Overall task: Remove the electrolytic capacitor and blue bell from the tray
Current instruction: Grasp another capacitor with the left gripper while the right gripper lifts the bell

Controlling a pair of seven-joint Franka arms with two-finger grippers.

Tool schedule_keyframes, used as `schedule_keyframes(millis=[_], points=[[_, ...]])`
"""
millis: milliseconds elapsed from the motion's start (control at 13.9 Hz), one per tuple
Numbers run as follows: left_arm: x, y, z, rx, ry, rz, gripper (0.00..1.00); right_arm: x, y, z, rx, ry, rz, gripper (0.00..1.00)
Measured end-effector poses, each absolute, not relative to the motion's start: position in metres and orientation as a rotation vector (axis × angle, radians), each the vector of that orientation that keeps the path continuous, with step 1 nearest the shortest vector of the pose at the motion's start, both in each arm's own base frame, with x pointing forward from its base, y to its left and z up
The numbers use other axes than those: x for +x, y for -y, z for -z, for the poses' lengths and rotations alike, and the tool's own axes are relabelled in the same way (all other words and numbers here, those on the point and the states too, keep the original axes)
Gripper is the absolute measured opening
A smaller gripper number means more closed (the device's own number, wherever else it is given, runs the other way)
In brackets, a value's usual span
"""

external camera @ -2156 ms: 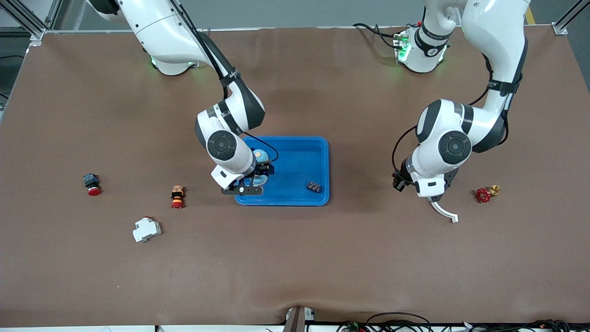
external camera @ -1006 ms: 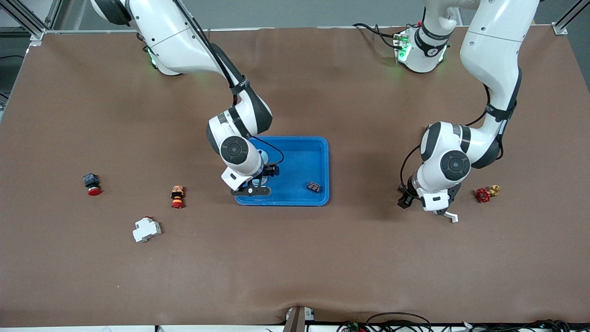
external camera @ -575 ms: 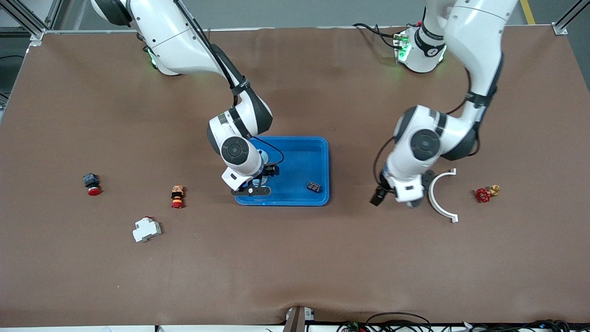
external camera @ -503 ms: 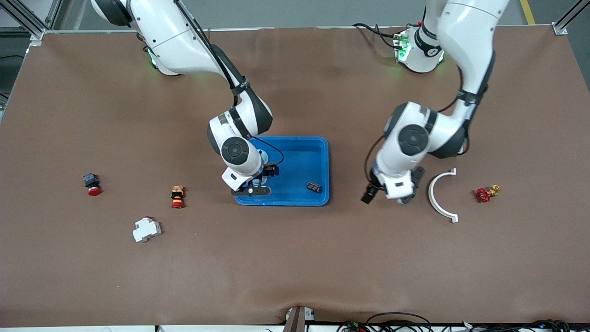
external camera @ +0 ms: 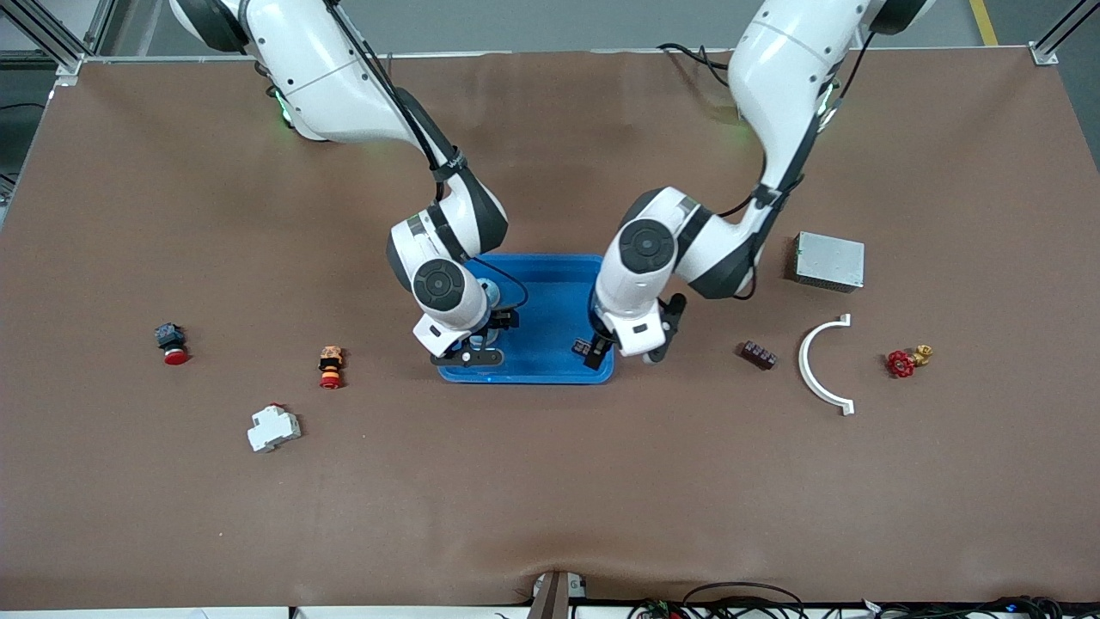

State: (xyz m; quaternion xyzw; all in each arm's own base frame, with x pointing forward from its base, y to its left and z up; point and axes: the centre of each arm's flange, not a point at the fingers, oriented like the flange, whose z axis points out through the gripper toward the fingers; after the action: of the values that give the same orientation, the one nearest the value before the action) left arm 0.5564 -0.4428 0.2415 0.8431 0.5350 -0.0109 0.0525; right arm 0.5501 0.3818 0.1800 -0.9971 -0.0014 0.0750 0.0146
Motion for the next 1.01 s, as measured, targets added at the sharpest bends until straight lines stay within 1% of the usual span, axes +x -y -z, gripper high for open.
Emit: schedule_keyframes(millis=[72, 144, 216, 287, 359, 503, 575, 647, 719, 790, 862, 1006], points=[[0.555, 0.45, -0.233, 2.569, -1.625, 0.039, 0.93, 0.55, -0.382, -0.18, -3.104, 0.006, -0.234, 1.0], [0.553, 0.455, -0.226, 2.571, -1.618, 0.041, 0.92, 0.55, -0.382, -0.18, -3.104, 0.008, -0.234, 0.91], [0.553, 0.457, -0.22, 2.566, -1.611, 0.039, 0.88, 0.55, -0.382, -0.18, -3.104, 0.012, -0.233, 0.81], [0.552, 0.459, -0.214, 2.56, -1.606, 0.036, 0.88, 0.55, -0.382, -0.18, -3.103, 0.015, -0.232, 0.68], [0.552, 0.459, -0.208, 2.558, -1.604, 0.036, 0.87, 0.551, -0.383, -0.182, -3.102, 0.017, -0.228, 0.66], [0.551, 0.459, -0.196, 2.563, -1.608, 0.042, 0.86, 0.551, -0.384, -0.182, -3.101, 0.024, -0.227, 0.66], [0.55, 0.459, -0.192, 2.564, -1.61, 0.044, 0.82, 0.551, -0.384, -0.182, -3.101, 0.027, -0.225, 0.66], [0.55, 0.459, -0.189, 2.562, -1.609, 0.044, 0.72, 0.552, -0.384, -0.184, -3.1, 0.026, -0.221, 0.66], [0.55, 0.459, -0.188, 2.559, -1.607, 0.042, 0.72, 0.555, -0.383, -0.19, -3.102, 0.024, -0.222, 0.66], [0.551, 0.459, -0.187, 2.556, -1.607, 0.041, 0.66, 0.558, -0.381, -0.2, -3.106, 0.03, -0.237, 0.66], [0.551, 0.459, -0.186, 2.556, -1.607, 0.041, 0.54, 0.562, -0.378, -0.217, -3.108, 0.048, -0.258, 0.66], [0.552, 0.459, -0.188, 2.552, -1.606, 0.038, 0.33, 0.573, -0.358, -0.262, -3.103, 0.126, -0.312, 0.66]])
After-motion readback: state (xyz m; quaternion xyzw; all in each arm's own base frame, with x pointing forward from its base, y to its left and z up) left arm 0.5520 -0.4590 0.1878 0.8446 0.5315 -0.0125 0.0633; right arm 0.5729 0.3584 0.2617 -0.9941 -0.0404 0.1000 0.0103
